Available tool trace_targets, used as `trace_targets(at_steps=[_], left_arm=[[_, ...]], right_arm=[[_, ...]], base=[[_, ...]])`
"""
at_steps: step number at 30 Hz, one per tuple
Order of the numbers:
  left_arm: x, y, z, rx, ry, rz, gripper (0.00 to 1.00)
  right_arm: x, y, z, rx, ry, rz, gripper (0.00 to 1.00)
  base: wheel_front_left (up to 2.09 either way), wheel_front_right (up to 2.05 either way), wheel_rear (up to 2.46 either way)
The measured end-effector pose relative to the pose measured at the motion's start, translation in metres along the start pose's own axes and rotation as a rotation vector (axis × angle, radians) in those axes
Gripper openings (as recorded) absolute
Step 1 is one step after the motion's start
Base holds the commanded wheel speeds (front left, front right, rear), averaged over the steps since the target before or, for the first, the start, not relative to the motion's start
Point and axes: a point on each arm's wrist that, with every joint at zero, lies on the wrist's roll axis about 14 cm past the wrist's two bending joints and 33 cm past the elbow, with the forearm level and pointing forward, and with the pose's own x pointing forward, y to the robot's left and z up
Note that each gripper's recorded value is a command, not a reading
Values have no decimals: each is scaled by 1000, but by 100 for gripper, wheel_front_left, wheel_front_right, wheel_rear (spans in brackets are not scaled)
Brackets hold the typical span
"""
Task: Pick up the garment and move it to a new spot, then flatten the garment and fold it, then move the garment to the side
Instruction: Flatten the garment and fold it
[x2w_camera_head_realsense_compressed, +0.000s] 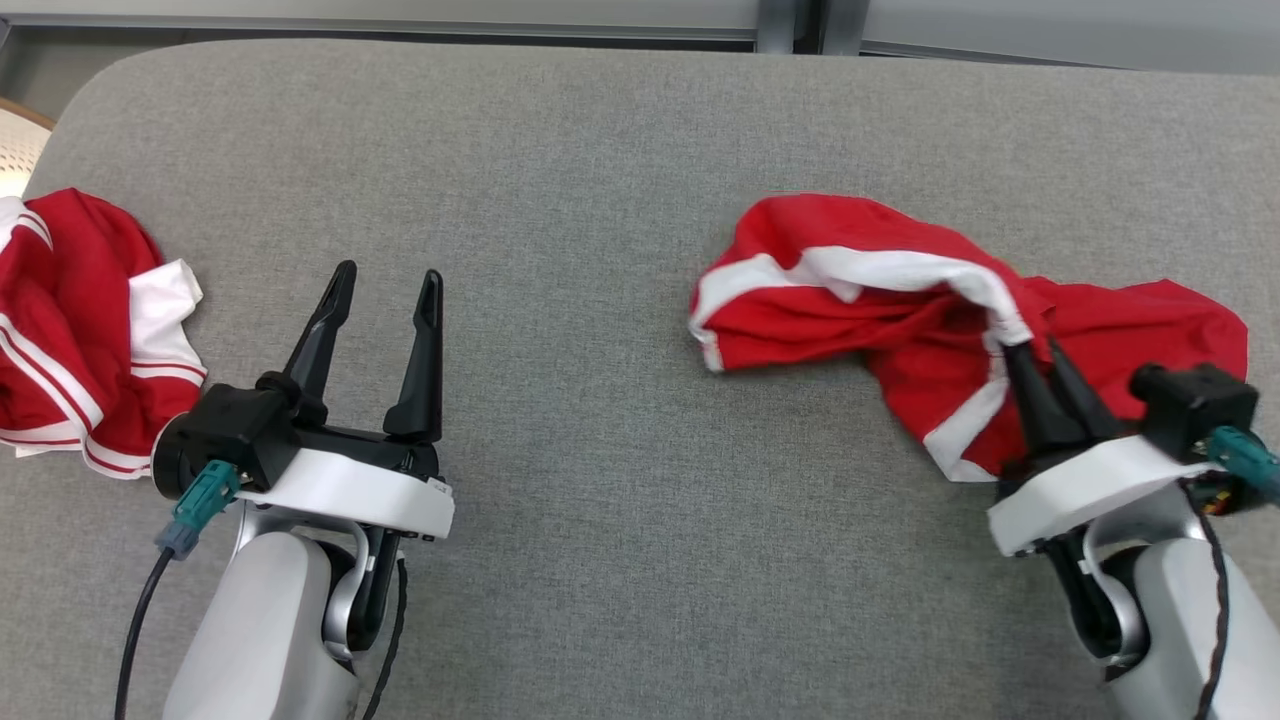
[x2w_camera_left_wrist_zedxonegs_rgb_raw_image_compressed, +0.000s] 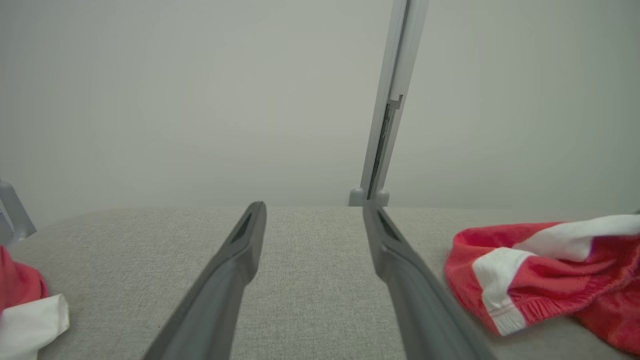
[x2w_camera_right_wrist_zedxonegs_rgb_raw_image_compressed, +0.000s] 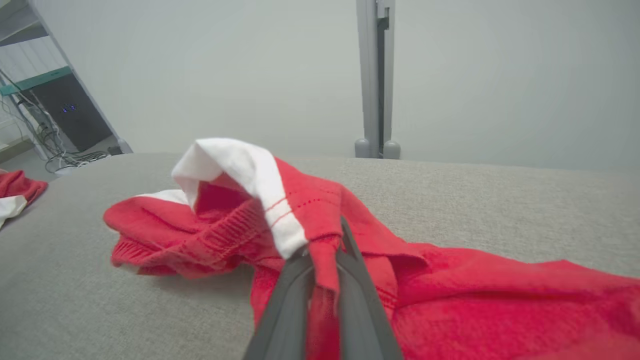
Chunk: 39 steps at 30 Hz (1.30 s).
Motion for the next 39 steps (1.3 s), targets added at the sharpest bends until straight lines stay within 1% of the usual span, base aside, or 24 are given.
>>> trace_targets(at_steps=[4, 7, 8, 9, 10, 13, 18, 22, 27, 31, 39], left_arm=[[1, -1, -5, 1, 13, -6, 100], [3, -3, -7, -3, 15, -10, 100], [4, -3, -8, -4, 17, -11, 100], [4, -4, -9, -4, 19, -13, 100], [4, -4, -9, -5, 19, -12, 100], [5, -5, -8, -1, 16, -16, 100], [4, -8, -3, -2, 5, -25, 100], [2, -10, 0, -3, -3, -29, 100], [-4, -14, 3, -4, -9, -41, 100], [-11, -20, 7, -4, -13, -56, 100], [-21, -24, 8, -1, -11, -67, 100]], right_arm=[[-5, -33, -14, 69, 34, -109, 0], [-8, -46, -26, 96, 65, -155, 0], [-10, -49, -30, 99, 79, -164, 19], [-10, -50, -32, 108, 82, -170, 58], [-11, -51, -32, 108, 79, -174, 100], [-13, -54, -25, 114, 48, -188, 100], [-26, -62, -3, 106, -45, -212, 100], [-43, -74, 18, 74, -115, -247, 100], [-63, -80, 44, 28, -181, -276, 100], [-79, -75, 53, 4, -190, -280, 100], [-106, -63, 50, -1, -165, -287, 100]], base=[[0, 0, 0], [0, 0, 0], [0, 0, 0], [0, 0, 0], [0, 0, 0], [0, 0, 0], [0, 0, 0], [0, 0, 0], [0, 0, 0], [0, 0, 0], [0, 0, 0]])
